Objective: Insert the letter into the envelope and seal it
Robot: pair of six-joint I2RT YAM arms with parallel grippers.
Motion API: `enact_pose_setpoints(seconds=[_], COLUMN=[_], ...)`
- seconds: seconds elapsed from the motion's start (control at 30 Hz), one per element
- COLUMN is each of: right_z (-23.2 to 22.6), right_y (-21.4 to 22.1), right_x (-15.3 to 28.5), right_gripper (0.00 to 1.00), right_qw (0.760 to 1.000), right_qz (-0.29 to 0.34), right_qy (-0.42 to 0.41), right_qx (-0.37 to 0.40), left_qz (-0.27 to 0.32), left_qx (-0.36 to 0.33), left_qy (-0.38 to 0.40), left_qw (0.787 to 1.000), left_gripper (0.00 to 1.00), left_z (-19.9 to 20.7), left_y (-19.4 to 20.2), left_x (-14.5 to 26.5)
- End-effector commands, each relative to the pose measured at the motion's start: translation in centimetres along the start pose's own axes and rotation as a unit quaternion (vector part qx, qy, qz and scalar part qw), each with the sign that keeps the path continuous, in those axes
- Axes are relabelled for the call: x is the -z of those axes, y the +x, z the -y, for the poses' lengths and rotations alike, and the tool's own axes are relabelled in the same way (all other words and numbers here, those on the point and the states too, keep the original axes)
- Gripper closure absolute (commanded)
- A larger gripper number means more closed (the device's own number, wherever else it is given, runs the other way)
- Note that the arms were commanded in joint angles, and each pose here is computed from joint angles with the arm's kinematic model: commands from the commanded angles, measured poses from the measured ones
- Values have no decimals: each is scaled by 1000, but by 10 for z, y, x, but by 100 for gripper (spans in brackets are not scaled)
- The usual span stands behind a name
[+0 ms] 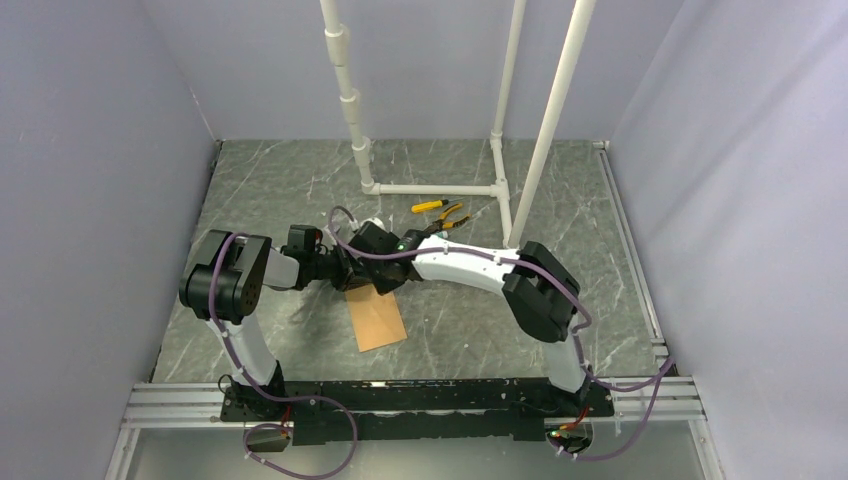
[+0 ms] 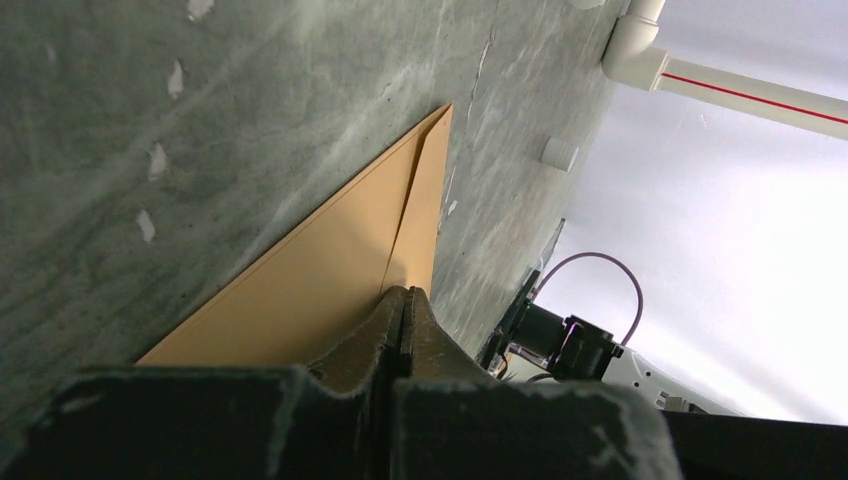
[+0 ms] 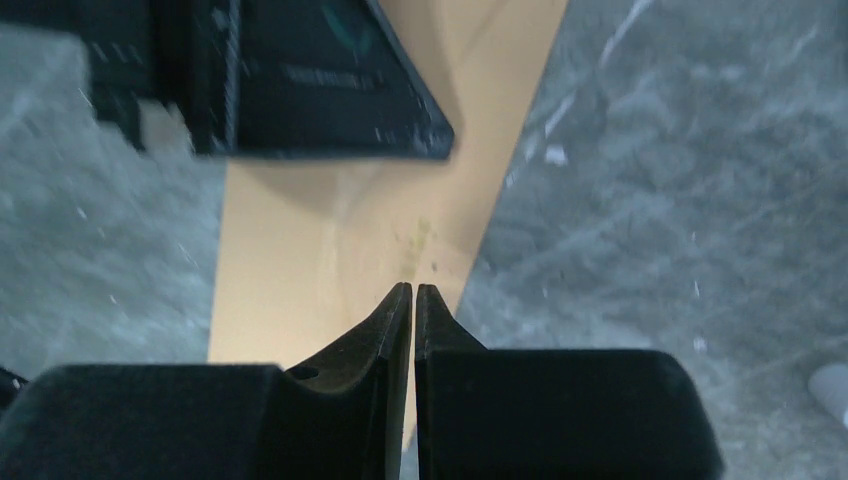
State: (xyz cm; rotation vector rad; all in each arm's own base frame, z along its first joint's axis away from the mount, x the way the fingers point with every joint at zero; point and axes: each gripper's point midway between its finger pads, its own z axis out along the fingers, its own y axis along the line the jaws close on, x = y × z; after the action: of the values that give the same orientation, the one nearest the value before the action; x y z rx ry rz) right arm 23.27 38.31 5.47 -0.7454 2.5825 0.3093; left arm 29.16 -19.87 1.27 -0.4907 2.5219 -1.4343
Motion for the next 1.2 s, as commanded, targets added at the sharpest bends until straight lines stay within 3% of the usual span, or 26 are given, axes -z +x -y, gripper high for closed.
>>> enact_pose_setpoints(seconds=[0.0,0.37,0.5,0.83,1.0,1.17], right_z=[-14,-16,-12,-14,-11,0], right_y=[-34,-16,9,97,93,53], right_x=[-15,-43,-47,1,34,64], right_gripper=[90,90,90,87,87,86], right_qw=[999,1000,1000,992,995,1000], right_qz=[43,18,-15,-106,-80,-8], right_qy=[2,-4,4,-34,-45,-23], right_qx=[-8,14,25,62,47,1], left_qz=[20,27,26,33,35,49], left_qx=[32,40,40,33,15,-61], left_qy=[-125,-117,-119,-128,-119,-66], left_qw=[991,992,992,991,992,995], left_gripper=[97,98,98,98,98,93], left_z=[-66,-66,-67,-61,-43,29], left_y=[10,6,7,0,-9,-29], left_x=[3,-1,-1,2,6,17])
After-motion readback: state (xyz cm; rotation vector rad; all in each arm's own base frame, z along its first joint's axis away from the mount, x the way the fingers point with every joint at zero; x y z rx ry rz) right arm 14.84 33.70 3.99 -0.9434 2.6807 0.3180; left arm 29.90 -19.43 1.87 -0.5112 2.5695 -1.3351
